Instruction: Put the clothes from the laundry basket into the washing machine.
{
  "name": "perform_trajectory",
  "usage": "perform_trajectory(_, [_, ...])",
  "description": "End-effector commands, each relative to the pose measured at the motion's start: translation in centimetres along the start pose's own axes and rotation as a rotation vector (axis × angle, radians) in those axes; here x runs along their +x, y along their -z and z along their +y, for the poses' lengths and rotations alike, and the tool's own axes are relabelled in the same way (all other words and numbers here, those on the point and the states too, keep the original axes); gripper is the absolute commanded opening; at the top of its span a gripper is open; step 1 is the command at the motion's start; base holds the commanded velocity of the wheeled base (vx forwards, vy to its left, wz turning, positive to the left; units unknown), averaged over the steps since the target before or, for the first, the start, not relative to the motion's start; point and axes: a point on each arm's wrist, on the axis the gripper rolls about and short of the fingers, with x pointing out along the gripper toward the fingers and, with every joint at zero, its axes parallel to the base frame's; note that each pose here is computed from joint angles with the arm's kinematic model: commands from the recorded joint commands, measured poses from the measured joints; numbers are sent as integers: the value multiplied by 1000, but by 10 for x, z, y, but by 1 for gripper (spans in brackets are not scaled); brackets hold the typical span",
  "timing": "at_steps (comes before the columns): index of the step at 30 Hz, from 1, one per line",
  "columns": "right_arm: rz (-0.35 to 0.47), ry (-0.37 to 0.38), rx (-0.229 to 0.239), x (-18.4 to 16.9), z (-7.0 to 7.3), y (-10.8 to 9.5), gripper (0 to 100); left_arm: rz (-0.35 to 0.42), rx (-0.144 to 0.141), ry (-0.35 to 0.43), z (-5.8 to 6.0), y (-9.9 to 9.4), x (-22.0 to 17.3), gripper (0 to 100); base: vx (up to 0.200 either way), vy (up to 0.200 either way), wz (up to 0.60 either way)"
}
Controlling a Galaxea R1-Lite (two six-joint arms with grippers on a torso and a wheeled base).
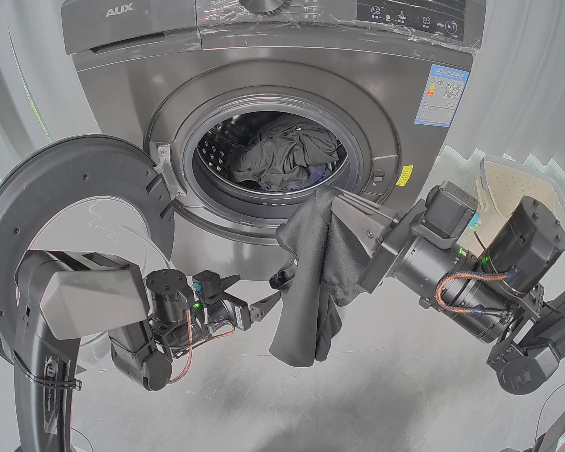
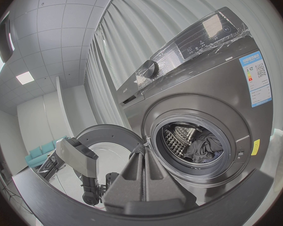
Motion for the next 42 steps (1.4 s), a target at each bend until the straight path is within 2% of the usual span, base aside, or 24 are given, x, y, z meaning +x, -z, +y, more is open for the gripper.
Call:
perform_trajectory(1, [-1,-5,2,3,1,-1,0,23,-4,20,0,9,3,100,0,0,0])
perform_trajectory(23, [11,-40,14,6,13,4,0,-35,16,21,14,31,44,100,0,0,0])
perform_trajectory(26, [16,-40,13,6,13,6,0,-29,17,30,12,33,44,100,0,0,0])
perform_trajectory(29, [30,-38,14,8,12,11,0,-25,20,49,4,33,44,100,0,0,0])
perform_trajectory(35, [39,-42,14,8,13,14,0,-32,23,58,3,34,48,100,0,0,0])
perform_trajectory(38, [46,-47,17,8,15,16,0,-42,23,50,8,40,56,100,0,0,0])
perform_trajectory(42, [54,-62,22,7,20,18,0,-83,34,49,12,39,67,100,0,0,0])
